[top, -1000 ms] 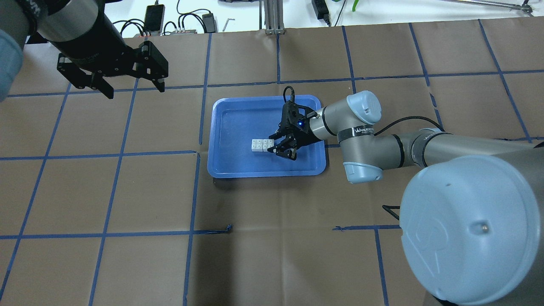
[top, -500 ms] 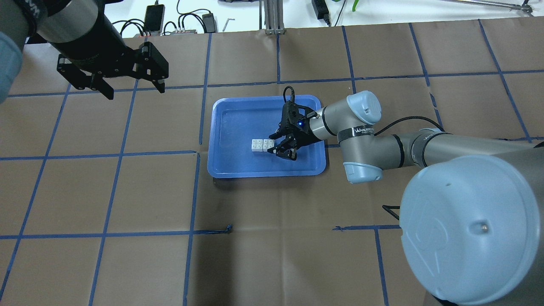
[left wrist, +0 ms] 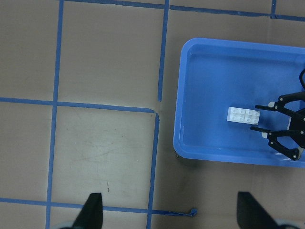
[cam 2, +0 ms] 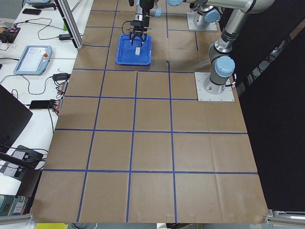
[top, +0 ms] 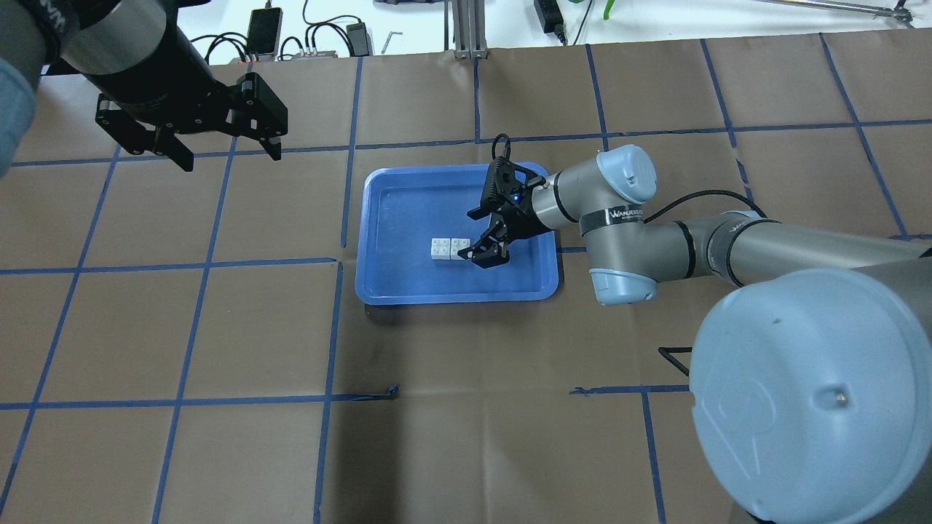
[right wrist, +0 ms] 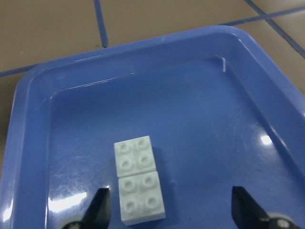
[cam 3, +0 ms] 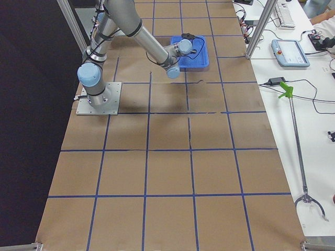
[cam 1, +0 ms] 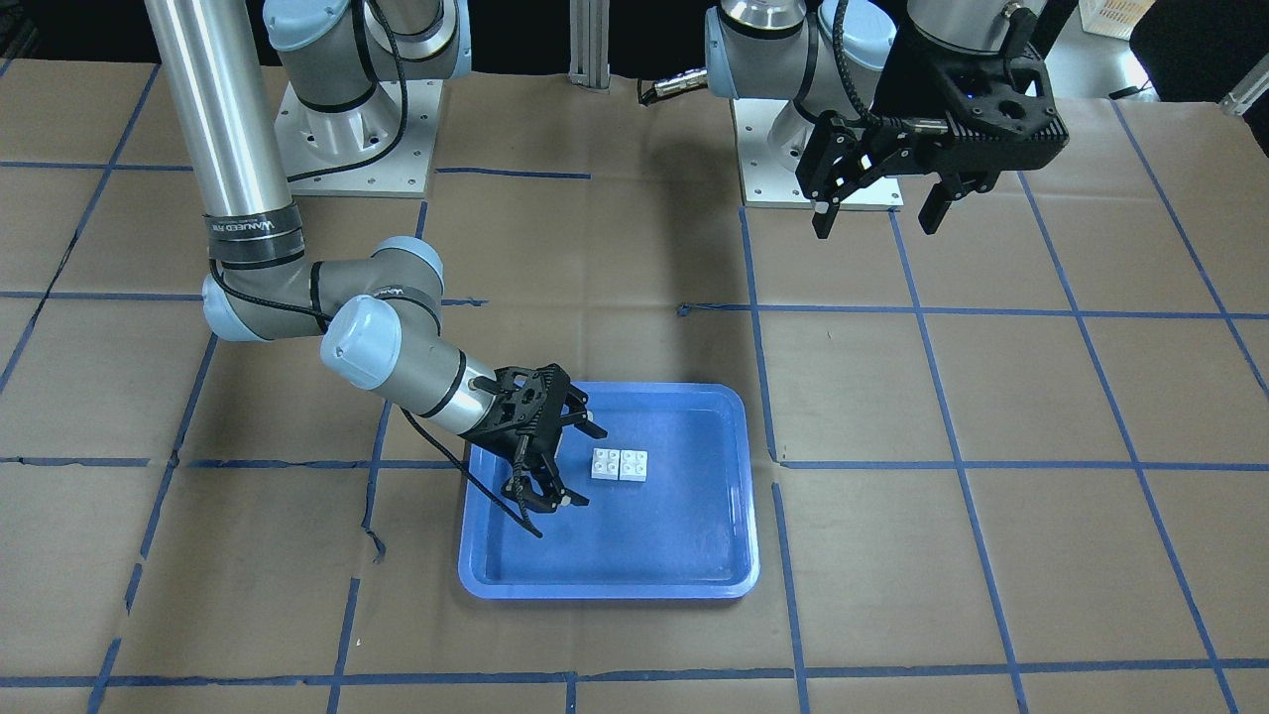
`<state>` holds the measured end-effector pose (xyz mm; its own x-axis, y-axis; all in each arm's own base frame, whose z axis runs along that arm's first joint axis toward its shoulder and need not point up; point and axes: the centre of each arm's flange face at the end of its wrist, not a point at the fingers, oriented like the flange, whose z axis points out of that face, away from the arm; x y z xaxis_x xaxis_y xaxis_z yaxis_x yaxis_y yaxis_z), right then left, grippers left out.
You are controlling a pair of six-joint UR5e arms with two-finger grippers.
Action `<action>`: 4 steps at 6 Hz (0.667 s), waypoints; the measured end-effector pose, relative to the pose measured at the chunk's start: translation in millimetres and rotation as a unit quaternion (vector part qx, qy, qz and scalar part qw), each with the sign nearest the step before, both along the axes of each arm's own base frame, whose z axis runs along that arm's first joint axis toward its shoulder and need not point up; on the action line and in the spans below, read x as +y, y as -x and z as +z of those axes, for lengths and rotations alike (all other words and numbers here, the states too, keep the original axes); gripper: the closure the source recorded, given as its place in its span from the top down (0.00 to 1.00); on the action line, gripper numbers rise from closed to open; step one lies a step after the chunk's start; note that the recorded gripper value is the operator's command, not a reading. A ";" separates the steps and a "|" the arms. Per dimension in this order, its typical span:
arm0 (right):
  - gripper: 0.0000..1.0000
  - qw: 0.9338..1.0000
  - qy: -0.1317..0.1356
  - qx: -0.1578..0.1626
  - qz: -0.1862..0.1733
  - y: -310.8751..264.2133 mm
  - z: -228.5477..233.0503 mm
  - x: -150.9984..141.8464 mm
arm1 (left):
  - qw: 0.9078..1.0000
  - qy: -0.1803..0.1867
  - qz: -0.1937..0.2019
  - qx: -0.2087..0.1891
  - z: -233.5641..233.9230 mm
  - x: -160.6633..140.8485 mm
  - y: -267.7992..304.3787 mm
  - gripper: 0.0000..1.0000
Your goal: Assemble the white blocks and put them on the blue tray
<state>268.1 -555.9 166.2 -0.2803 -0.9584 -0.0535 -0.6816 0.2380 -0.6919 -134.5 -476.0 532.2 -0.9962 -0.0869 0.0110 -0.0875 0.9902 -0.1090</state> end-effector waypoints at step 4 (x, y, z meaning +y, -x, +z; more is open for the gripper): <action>1.00 0.962 -0.111 0.102 -0.226 33.5 98.1 2.7 | 1.000 -0.001 0.000 0.000 -0.6 0.0 -0.4 0.99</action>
